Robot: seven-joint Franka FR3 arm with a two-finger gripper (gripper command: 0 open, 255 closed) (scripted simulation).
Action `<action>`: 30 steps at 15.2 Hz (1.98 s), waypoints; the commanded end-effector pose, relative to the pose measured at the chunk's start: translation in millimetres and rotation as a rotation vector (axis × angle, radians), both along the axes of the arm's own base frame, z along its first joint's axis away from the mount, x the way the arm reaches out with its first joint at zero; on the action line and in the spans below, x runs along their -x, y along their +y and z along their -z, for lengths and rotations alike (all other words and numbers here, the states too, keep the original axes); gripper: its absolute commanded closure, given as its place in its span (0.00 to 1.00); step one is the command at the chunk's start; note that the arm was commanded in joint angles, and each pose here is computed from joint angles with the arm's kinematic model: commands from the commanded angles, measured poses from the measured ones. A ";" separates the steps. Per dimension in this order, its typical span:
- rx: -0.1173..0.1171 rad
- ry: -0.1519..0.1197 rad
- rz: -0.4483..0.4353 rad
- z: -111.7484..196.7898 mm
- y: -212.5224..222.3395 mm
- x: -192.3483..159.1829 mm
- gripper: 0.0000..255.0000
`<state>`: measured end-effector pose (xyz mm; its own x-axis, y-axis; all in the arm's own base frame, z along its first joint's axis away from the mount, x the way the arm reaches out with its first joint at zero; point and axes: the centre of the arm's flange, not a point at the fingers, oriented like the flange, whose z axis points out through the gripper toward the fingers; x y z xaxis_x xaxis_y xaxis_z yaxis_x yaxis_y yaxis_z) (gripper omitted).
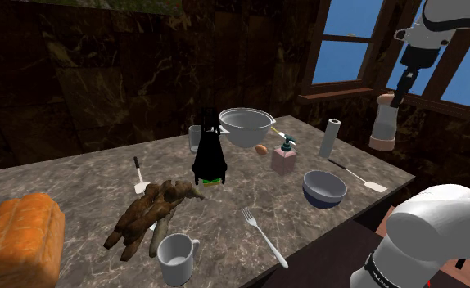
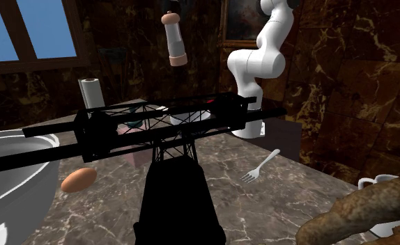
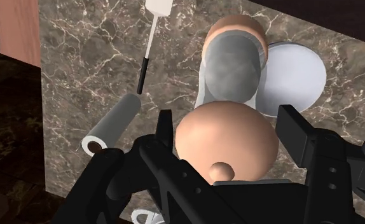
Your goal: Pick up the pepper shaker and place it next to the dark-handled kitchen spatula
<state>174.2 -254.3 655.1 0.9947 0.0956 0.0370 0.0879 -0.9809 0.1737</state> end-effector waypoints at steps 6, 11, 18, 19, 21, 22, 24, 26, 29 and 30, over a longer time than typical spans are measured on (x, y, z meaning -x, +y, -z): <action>0.000 0.001 -0.001 14.4 -32.3 35.1 1.00; 0.000 0.001 -0.001 40.8 -32.3 35.1 1.00; 0.000 0.001 -0.001 77.8 -32.3 35.1 1.00; 0.000 0.001 -0.001 83.0 -32.3 35.1 1.00; 0.000 0.001 -0.001 93.6 -32.3 35.1 1.00; 0.000 0.001 -0.001 98.9 -32.3 35.1 1.00; 0.000 0.001 -0.001 109.4 -32.3 35.1 1.00; 0.000 0.001 -0.001 120.0 -32.3 35.1 1.00; 0.000 0.001 -0.001 135.8 -32.3 35.1 1.00; 0.000 0.001 -0.001 141.1 -32.3 35.1 1.00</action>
